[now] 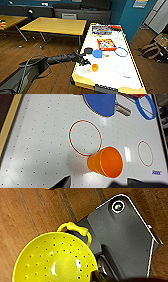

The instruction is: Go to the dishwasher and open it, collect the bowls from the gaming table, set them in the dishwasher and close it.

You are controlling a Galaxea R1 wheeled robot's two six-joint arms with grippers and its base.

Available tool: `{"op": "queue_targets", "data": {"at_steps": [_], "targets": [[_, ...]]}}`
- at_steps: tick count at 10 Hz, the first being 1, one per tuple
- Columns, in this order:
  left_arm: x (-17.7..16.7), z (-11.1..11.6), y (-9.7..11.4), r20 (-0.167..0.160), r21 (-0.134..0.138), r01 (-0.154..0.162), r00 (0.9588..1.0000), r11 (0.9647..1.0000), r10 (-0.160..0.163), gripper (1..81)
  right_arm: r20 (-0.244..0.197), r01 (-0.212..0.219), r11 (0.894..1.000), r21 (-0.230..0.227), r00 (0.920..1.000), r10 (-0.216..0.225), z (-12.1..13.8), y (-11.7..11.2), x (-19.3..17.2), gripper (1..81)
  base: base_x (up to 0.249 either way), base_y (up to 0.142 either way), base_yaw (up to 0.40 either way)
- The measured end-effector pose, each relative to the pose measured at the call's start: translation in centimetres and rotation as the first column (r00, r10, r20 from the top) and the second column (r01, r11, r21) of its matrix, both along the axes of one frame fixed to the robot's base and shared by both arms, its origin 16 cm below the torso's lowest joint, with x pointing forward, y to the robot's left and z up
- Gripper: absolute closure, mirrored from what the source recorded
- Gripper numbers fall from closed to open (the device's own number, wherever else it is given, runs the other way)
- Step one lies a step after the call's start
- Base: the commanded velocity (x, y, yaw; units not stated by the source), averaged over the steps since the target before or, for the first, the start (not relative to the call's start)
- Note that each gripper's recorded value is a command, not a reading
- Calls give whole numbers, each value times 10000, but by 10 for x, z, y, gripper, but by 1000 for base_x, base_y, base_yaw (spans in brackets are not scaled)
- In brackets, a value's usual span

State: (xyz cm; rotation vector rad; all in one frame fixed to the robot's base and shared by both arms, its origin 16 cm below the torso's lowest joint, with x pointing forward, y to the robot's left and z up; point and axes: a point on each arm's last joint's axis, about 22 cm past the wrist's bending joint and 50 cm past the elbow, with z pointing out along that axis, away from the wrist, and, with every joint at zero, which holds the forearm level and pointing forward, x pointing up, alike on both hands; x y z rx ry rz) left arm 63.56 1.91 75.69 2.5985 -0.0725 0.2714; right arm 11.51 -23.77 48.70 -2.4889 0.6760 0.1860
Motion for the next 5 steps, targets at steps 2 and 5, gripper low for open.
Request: {"op": "queue_targets", "data": {"at_steps": [2,5], "targets": [[15,-2,14,141,213,-307,9994,9993,304,10,-23,-4,10000,-84,10000,4,-2,-3,0,811,0,0,0],[36,17,3,547,216,-345,9979,9992,333,10,-24,-14,10000,-76,10000,14,-4,-1,0,811,0,0,0]]}}
